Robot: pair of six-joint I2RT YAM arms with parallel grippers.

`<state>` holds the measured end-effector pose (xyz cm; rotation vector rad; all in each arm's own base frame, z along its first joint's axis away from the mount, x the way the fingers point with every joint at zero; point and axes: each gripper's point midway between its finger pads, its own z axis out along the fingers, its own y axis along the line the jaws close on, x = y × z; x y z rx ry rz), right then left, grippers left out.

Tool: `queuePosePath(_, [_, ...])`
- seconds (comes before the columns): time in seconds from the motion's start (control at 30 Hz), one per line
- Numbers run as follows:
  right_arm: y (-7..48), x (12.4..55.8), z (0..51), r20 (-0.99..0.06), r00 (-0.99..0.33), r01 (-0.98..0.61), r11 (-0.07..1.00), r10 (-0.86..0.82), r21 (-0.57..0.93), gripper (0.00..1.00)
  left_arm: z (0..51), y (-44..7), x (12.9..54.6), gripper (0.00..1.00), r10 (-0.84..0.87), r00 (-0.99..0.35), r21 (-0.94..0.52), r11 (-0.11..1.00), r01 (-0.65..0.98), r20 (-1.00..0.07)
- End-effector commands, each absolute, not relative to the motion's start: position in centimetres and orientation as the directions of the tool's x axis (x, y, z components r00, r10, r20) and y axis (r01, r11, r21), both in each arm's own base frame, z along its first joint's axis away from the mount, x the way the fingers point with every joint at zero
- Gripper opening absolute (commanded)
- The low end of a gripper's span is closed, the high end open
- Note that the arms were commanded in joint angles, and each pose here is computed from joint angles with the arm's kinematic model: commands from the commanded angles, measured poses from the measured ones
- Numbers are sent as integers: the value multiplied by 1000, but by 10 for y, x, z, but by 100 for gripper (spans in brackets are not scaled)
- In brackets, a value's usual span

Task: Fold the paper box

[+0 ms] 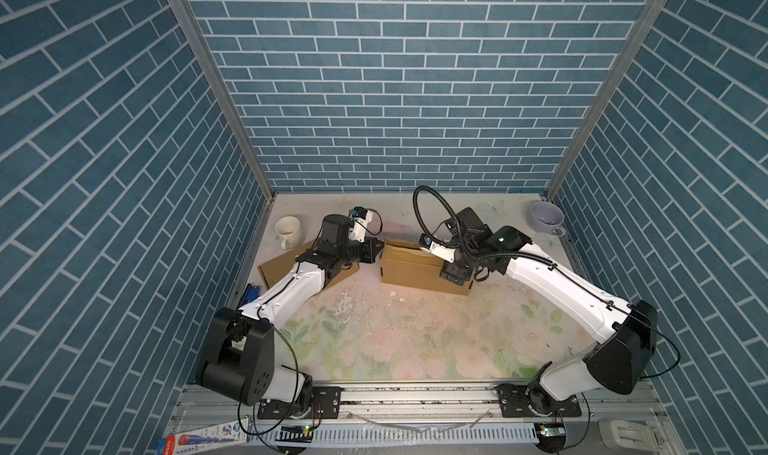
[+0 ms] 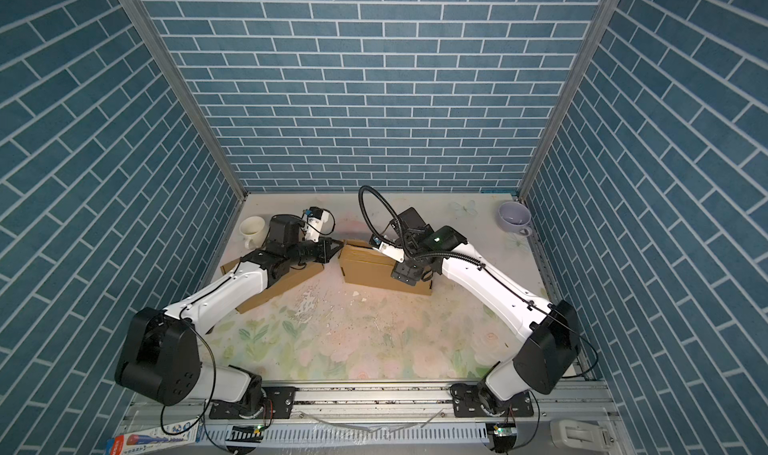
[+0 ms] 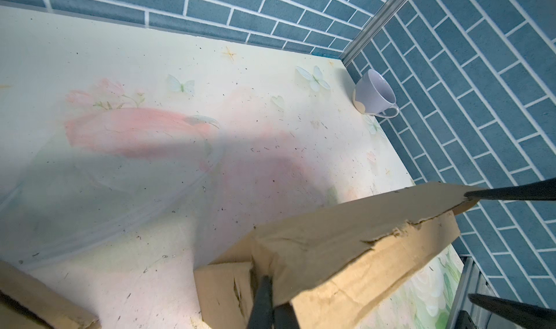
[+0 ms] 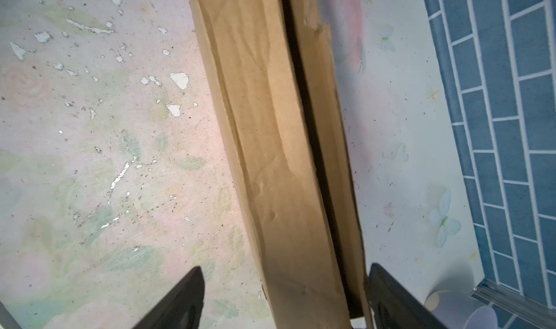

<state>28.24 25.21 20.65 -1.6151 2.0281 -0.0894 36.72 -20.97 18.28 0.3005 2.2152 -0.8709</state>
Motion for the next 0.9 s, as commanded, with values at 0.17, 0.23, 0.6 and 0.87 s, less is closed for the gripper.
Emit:
queuePosePath(0.17, [263,303,183,-232,-48,-818,172,-971,-548,70,124,-204,335,2,34,-851,-510,787,346,-524])
queuePosePath(0.23, [263,303,179,-212,-50,-806,165,-976,-568,60,126,-206,334,3,43,-849,-509,784,356,-527])
queuePosePath(0.6, [251,297,150,-183,-86,-773,182,-979,-607,36,160,-220,319,26,65,-814,-561,692,454,-578])
queuePosePath(0.87, [250,294,146,-212,-107,-754,218,-971,-619,27,222,-189,344,53,-121,-763,-624,662,415,-635])
